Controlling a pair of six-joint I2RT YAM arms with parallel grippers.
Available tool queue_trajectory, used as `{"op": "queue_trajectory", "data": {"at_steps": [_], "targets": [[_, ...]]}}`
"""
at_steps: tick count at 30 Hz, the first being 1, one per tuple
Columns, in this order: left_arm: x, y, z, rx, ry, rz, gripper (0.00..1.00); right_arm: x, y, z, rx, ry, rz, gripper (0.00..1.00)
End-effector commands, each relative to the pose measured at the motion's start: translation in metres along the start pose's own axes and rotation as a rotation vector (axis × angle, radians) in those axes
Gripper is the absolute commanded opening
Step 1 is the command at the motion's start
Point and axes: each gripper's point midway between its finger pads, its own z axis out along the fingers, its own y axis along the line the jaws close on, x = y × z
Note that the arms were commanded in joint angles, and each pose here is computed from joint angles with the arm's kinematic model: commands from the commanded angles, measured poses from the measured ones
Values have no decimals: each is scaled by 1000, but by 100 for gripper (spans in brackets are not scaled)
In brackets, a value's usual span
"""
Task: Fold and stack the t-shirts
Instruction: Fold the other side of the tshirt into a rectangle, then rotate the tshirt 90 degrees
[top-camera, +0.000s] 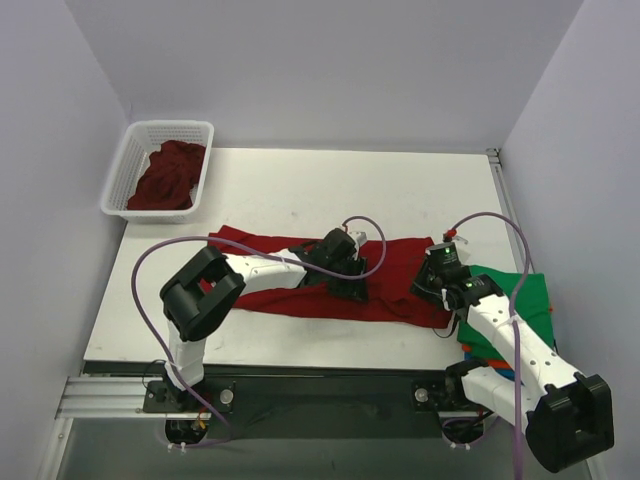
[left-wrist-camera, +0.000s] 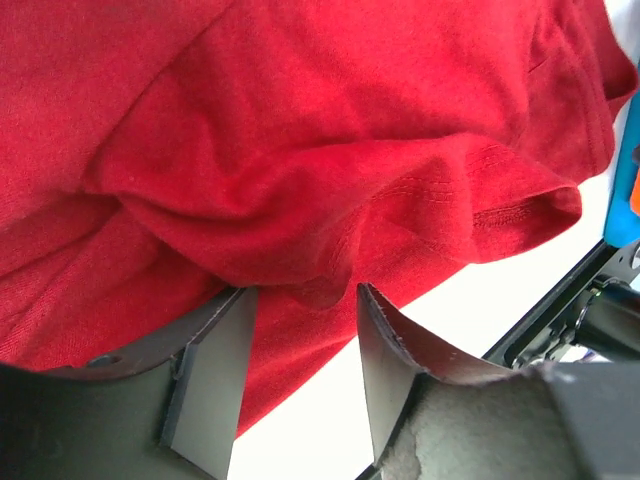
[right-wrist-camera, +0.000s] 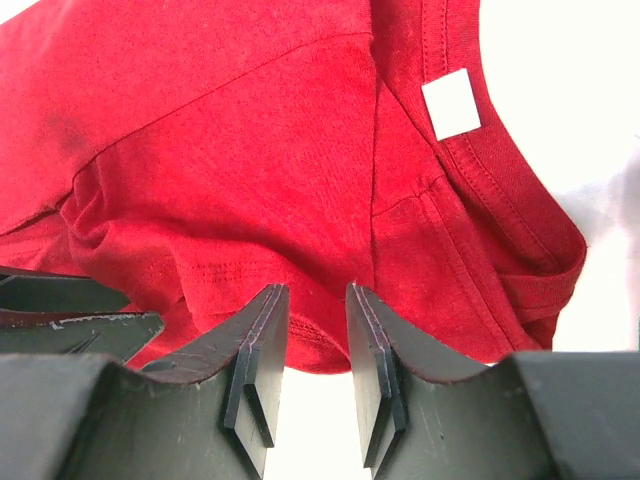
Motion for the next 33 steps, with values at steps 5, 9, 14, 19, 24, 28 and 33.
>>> {"op": "queue_trajectory", "data": {"at_steps": [5,9,14,19,24,28,33], "targets": [[-27,-21,-2,5,-68,13,43,5,-8,0,22,20,-5,30],[-27,-22,-3,6,-67,13,25,5,-9,1,28,21,-6,30],[-29,-24,-16,2,-81,25,9,6,-12,4,41,23,-5,30],[-28,-22,-33,-1,-90,28,0,6,-15,5,50,23,-1,30],[-22,-14,-43,-4,-75,23,0,8,-15,7,48,31,3,30],[-16,1,-45,-35,-53,9,0,10,-16,10,57,38,5,30],[-13,7,-47,-43,-44,7,29,13,-16,14,60,55,9,30]]}}
